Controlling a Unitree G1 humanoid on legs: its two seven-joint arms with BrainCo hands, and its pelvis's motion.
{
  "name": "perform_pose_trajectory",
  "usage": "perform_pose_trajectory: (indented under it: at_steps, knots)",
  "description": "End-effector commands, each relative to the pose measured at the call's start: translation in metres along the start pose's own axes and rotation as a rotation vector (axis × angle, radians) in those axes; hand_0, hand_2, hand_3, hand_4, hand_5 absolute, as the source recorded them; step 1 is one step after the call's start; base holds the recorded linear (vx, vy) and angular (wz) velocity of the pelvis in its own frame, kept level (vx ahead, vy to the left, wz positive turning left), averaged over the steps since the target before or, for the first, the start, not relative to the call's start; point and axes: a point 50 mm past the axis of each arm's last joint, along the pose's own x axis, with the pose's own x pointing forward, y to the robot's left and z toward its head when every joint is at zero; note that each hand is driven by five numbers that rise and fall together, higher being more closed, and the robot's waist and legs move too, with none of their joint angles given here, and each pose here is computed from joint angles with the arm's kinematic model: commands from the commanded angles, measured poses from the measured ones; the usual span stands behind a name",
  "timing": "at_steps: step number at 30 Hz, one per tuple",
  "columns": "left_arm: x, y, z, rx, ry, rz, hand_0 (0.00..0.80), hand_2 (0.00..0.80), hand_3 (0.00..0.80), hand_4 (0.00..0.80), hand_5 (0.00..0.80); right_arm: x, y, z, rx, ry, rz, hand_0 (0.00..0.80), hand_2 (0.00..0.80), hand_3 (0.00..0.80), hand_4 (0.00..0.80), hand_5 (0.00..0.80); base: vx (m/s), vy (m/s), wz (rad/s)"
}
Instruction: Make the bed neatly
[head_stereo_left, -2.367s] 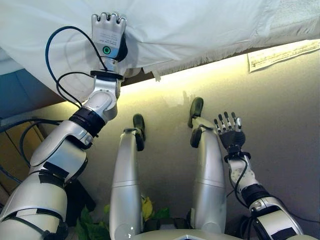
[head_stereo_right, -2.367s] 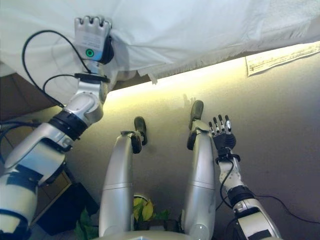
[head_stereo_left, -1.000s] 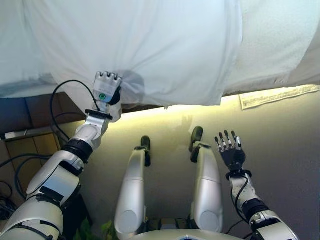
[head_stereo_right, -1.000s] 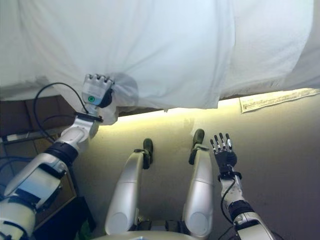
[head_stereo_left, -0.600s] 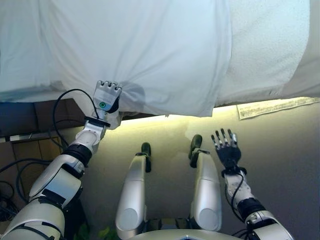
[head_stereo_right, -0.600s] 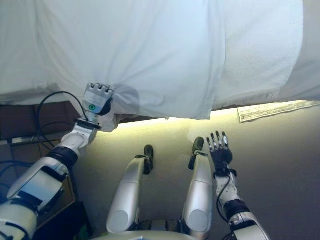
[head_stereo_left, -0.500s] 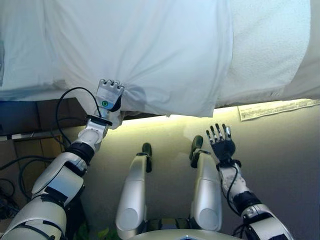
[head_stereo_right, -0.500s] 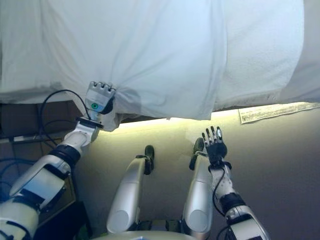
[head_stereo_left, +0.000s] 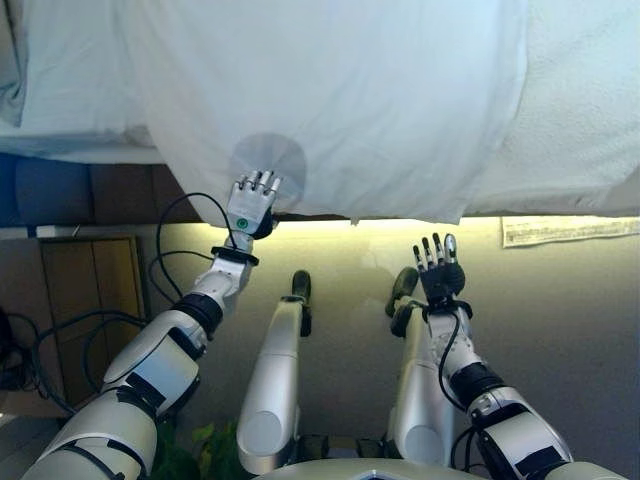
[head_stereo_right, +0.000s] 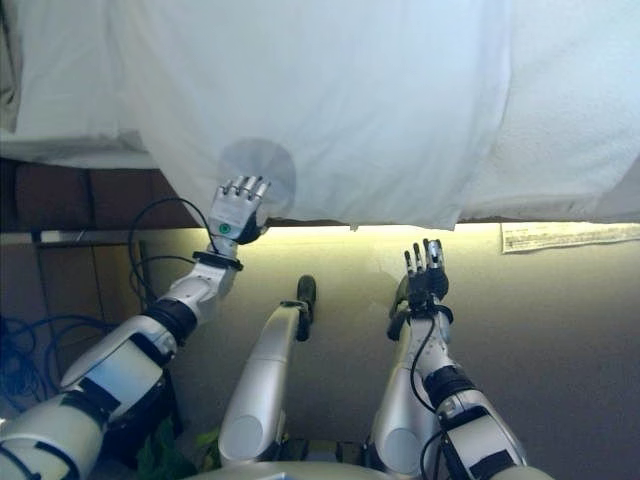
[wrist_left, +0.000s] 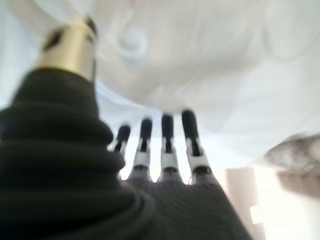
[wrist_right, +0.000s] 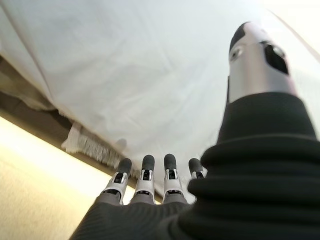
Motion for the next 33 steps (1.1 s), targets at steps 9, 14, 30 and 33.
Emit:
perform_pose_trajectory:
  at_steps: [9,14,30,33]
  knots:
    - [0.004,0.007,0.007,-0.846,0.357,0.029,0.000,0.000,0.000,0.000,0.000,-0.004,0.020,-0.004,0.016,-0.059,0.021,0.000,0.000,0.000,0.000,0.000,-0.006,-0.009,0.06]
    - [-0.008,-0.001,0.011,-1.149,0.504,0.054,0.000,0.000,0.000,0.000,0.000,-0.003,0.029,-0.004,0.012,-0.063,0.013,0.000,0.000,0.000,0.000,0.000,-0.006,0.029,0.09]
    - [-0.005,0.006,0.025,-1.549,0.482,0.052,0.000,0.000,0.000,0.000,0.000,0.000,0.039,-0.006,-0.022,-0.046,0.038,0.000,0.000,0.000,0.000,0.000,-0.014,0.060,0.02]
    - [-0.004,0.007,0.032,-1.704,0.432,-0.008,0.000,0.000,0.000,0.000,0.000,0.001,0.044,-0.006,-0.029,-0.037,0.045,0.000,0.000,0.000,0.000,0.000,0.000,0.059,-0.01]
